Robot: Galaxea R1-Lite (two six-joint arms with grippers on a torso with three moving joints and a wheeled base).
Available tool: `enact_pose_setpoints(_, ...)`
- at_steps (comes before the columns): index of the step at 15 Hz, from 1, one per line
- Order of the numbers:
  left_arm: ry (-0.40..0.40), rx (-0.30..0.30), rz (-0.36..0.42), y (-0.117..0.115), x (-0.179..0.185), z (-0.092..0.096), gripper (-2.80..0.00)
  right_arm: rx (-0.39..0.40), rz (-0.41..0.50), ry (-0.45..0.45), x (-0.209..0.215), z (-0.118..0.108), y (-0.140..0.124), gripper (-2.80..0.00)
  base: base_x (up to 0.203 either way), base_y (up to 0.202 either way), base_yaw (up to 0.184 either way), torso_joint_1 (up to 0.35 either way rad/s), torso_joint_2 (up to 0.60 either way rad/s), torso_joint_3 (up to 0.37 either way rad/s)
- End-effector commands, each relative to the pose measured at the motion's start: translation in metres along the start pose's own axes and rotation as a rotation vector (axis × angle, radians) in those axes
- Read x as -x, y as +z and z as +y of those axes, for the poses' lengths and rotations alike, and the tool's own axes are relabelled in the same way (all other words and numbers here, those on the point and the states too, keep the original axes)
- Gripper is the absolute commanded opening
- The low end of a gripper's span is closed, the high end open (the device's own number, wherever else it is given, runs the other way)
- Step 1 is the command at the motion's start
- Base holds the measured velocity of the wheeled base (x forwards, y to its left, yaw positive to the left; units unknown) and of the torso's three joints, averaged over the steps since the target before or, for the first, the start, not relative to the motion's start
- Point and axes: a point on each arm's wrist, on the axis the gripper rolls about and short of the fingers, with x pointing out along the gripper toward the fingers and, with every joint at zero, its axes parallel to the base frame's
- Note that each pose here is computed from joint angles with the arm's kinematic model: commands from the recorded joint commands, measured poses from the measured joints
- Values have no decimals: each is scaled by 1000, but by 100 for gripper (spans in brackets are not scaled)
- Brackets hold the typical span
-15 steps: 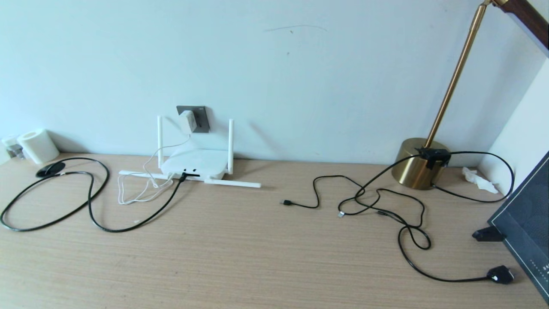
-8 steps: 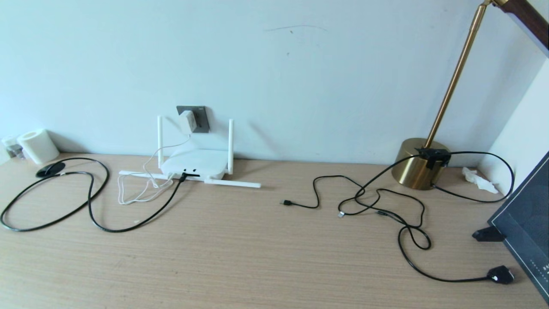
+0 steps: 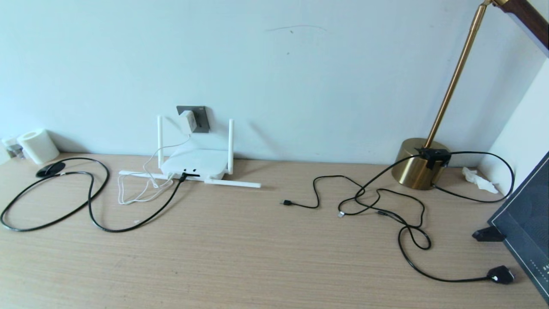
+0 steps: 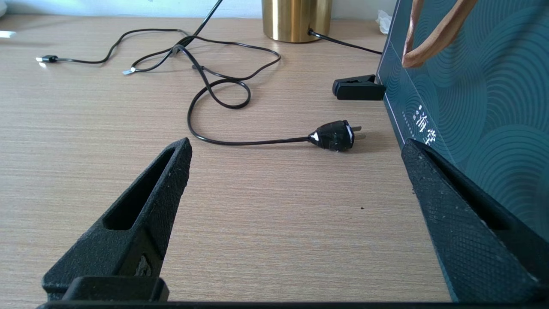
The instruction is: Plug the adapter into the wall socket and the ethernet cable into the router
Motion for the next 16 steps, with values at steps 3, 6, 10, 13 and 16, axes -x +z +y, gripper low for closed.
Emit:
enact_pose_setpoints(3, 1, 1, 2, 0, 0, 0, -280, -1, 10, -5, -1, 0, -3, 0, 0, 0, 0, 0, 0, 0)
enact_pose_setpoints(6, 1, 1, 2, 0, 0, 0, -280, -14, 9, -11, -1, 0, -3, 0, 0, 0, 0, 0, 0, 0)
enact_pose_setpoints(10, 1, -1, 2, 0, 0, 0, -280, -14, 10, -11, -1, 0, -3, 0, 0, 0, 0, 0, 0, 0)
enact_pose_setpoints(13, 1, -1, 2, 0, 0, 0, -280, -15, 11, -14, -1, 0, -3, 0, 0, 0, 0, 0, 0, 0)
enact_pose_setpoints(16, 1, -1, 2, 0, 0, 0, -280, -15, 9, -11, -1, 0, -3, 0, 0, 0, 0, 0, 0, 0)
